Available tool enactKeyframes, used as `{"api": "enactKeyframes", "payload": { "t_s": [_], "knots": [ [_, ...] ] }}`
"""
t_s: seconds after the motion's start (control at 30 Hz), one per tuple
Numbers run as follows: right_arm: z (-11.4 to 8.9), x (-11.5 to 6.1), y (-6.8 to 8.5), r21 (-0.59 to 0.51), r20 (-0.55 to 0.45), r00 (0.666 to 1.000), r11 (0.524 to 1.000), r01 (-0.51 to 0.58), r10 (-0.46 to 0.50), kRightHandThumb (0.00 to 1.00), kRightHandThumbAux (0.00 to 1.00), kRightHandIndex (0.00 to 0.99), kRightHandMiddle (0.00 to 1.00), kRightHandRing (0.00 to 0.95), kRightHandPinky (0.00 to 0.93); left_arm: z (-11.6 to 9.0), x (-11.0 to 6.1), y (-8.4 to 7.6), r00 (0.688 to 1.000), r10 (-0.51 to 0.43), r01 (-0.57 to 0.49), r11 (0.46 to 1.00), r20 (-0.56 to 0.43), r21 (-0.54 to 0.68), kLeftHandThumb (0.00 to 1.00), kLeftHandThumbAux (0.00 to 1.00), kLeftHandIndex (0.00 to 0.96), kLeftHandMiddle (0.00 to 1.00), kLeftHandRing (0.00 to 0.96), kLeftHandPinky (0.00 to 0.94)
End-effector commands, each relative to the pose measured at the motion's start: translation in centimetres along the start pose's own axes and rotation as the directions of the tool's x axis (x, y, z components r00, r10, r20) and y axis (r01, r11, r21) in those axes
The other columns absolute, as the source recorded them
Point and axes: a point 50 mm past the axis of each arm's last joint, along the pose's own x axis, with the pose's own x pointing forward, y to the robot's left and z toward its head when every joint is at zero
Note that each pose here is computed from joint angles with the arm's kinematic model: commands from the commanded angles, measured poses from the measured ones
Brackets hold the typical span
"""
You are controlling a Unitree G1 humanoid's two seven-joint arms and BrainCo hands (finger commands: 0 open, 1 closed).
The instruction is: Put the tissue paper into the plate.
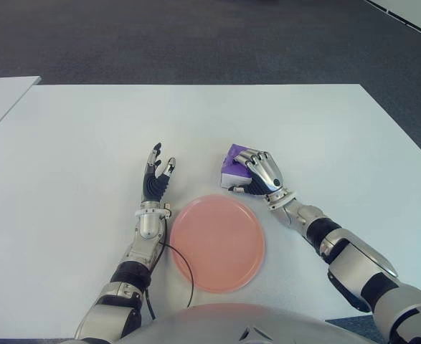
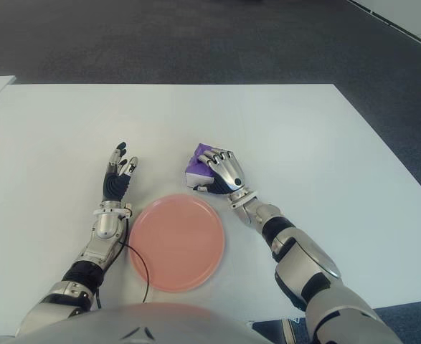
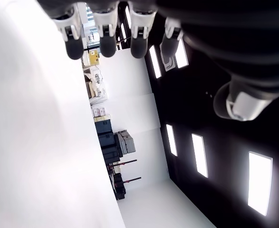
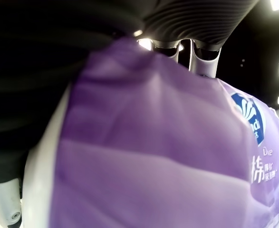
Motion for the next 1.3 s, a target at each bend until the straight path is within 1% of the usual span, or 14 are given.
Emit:
{"api": "enactKeyframes", "payload": {
  "t_s": [0.03, 0.17, 0.23, 0.3, 0.37, 0.4, 0.47, 0.63, 0.73, 0.87, 1.0, 1.13, 1.3],
  "knots": [
    [1.3, -3.5, 2.2, 0.101, -0.027, 0.988, 0.984, -0.149, 0.152, 0.857, 0.675, 0.403, 0.548, 0.866, 0.853, -2.2, -2.1, 0.4, 0.994, 0.004, -0.001, 0.999, -0.107, 0.036, 0.025, 0.416, 0.0, 0.0, 0.0, 0.0],
    [1.3, -3.4, 2.0, 0.148, -0.051, 0.993, 0.984, -0.102, 0.111, 0.857, 0.675, 0.402, 0.544, 0.865, 0.851, -2.2, -2.1, 0.3, 0.994, 0.012, -0.008, 0.999, -0.106, 0.032, 0.024, 0.422, 0.0, 0.0, 0.0, 0.0],
    [1.2, -3.0, 1.5, 0.157, -0.067, 0.996, 0.986, -0.047, 0.058, 0.856, 0.675, 0.402, 0.543, 0.865, 0.851, -2.2, -2.1, 0.3, 0.994, 0.016, -0.014, 1.0, -0.104, 0.028, 0.024, 0.424, 0.0, 0.0, 0.0, 0.0],
    [1.0, -2.2, 0.9, 0.157, -0.081, 0.997, 0.988, 0.006, 0.007, 0.856, 0.676, 0.401, 0.542, 0.866, 0.852, -2.2, -2.1, 0.3, 0.994, 0.018, -0.016, 1.0, -0.104, 0.024, 0.025, 0.426, 0.0, 0.0, 0.0, 0.0],
    [0.7, -0.7, 0.0, 0.159, -0.092, 0.994, 0.984, 0.074, -0.06, 0.856, 0.676, 0.401, 0.541, 0.868, 0.853, -2.1, -2.1, 0.3, 0.994, 0.018, -0.016, 1.0, -0.104, 0.021, 0.027, 0.426, 0.0, 0.0, 0.0, 0.0],
    [0.6, 0.1, -0.7, 0.162, -0.099, 0.99, 0.98, 0.119, -0.104, 0.856, 0.676, 0.401, 0.54, 0.869, 0.853, -2.1, -2.0, 0.3, 0.994, 0.018, -0.016, 1.0, -0.105, 0.02, 0.027, 0.426, 0.0, 0.0, 0.0, 0.0],
    [0.4, 0.9, -1.5, 0.166, -0.108, 0.981, 0.97, 0.176, -0.16, 0.855, 0.676, 0.401, 0.54, 0.872, 0.851, -2.1, -2.0, 0.3, 0.994, 0.017, -0.015, 1.0, -0.106, 0.02, 0.031, 0.427, 0.0, 0.0, 0.0, 0.0],
    [0.1, 1.6, -2.6, 0.173, -0.12, 0.956, 0.943, 0.285, -0.267, 0.855, 0.676, 0.402, 0.54, 0.877, 0.858, -2.1, -1.9, 0.3, 0.994, 0.016, -0.014, 1.0, -0.11, 0.021, 0.036, 0.427, 0.0, 0.0, 0.0, 0.0],
    [0.0, 2.2, -3.7, 0.181, -0.108, 0.939, 0.922, 0.343, -0.328, 0.854, 0.676, 0.402, 0.54, 0.883, 0.864, -2.1, -1.9, 0.2, 0.994, 0.019, -0.017, 0.999, -0.105, 0.027, 0.036, 0.428, 0.0, 0.0, 0.0, 0.0],
    [-0.1, 2.7, -4.9, 0.204, -0.099, 0.921, 0.899, 0.388, -0.376, 0.854, 0.675, 0.402, 0.54, 0.883, 0.857, -2.1, -1.8, 0.2, 0.994, 0.02, -0.017, 0.999, -0.104, 0.029, 0.033, 0.429, 0.0, 0.0, 0.0, 0.0],
    [0.0, 3.0, -6.1, 0.236, -0.095, 0.9, 0.869, 0.436, -0.426, 0.855, 0.674, 0.405, 0.541, 0.89, 0.873, -2.2, -1.8, 0.2, 0.994, 0.021, -0.018, 0.999, -0.109, 0.029, 0.031, 0.43, 0.0, 0.0, 0.0, 0.0],
    [-0.1, 3.2, -6.7, 0.254, -0.102, 0.884, 0.847, 0.467, -0.457, 0.856, 0.674, 0.406, 0.542, 0.896, 0.878, -2.2, -1.8, 0.1, 0.994, 0.023, -0.02, 0.999, -0.111, 0.028, 0.029, 0.431, 0.0, 0.0, 0.0, 0.0],
    [-0.1, 3.3, -7.0, 0.267, -0.111, 0.877, 0.836, 0.479, -0.467, 0.856, 0.674, 0.406, 0.542, 0.899, 0.878, -2.2, -1.8, 0.1, 0.994, 0.026, -0.023, 0.999, -0.106, 0.027, 0.029, 0.433, 0.0, 0.0, 0.0, 0.0]
  ]
}}
